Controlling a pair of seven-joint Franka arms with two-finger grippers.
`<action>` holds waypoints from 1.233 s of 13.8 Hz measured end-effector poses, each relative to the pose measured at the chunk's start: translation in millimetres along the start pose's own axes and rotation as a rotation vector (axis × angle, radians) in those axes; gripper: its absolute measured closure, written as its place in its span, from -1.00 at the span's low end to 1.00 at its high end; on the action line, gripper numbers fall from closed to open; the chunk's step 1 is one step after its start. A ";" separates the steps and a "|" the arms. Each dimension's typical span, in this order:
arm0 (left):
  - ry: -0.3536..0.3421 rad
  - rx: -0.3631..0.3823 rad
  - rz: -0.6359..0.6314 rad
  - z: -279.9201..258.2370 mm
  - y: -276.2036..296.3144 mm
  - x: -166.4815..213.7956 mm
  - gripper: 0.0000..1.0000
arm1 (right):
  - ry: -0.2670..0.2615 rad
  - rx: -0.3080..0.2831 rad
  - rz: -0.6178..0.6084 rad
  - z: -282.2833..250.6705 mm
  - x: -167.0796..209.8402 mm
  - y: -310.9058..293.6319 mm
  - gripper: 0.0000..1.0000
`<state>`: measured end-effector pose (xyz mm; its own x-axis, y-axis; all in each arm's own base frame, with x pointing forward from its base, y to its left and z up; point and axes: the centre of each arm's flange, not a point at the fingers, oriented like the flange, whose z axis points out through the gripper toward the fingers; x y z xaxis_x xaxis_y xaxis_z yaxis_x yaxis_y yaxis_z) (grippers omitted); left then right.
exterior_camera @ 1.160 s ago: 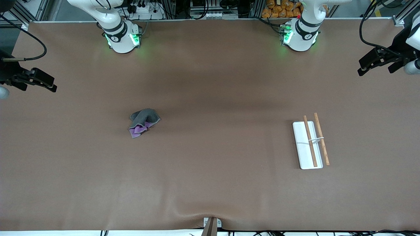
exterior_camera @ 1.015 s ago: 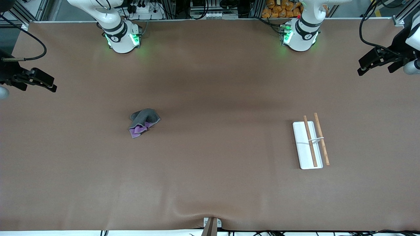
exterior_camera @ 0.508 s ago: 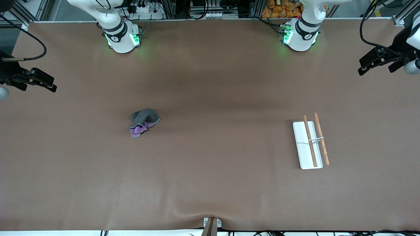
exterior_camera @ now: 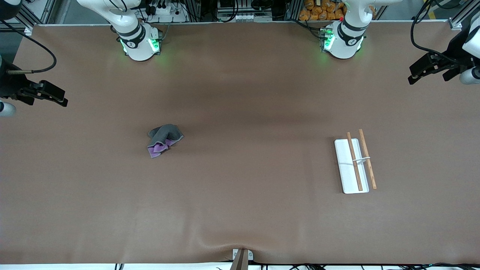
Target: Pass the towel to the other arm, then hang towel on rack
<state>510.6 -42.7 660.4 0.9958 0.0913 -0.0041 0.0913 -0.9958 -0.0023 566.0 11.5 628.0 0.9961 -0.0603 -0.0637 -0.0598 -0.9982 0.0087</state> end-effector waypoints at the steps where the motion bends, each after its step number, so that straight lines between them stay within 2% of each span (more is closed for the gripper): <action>1: 0.000 0.000 0.001 0.0 0.5 -0.1 -1.00 | -0.006 -0.001 0.002 3.3 2.0 1.0 -1.00; 10: 0.000 0.000 0.001 0.1 0.7 0.0 -1.00 | -0.061 0.015 0.019 35.6 18.8 -22.5 -1.00; 17: 0.000 0.000 0.001 -0.1 0.7 0.0 -1.00 | -0.060 0.009 0.058 80.8 43.0 -86.9 -1.00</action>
<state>510.7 -43.4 660.5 0.9959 0.0900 -0.0039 0.0900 -0.9959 -0.0023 608.8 95.2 543.9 0.9854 -0.1177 -0.1229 -0.1179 -0.9930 0.0053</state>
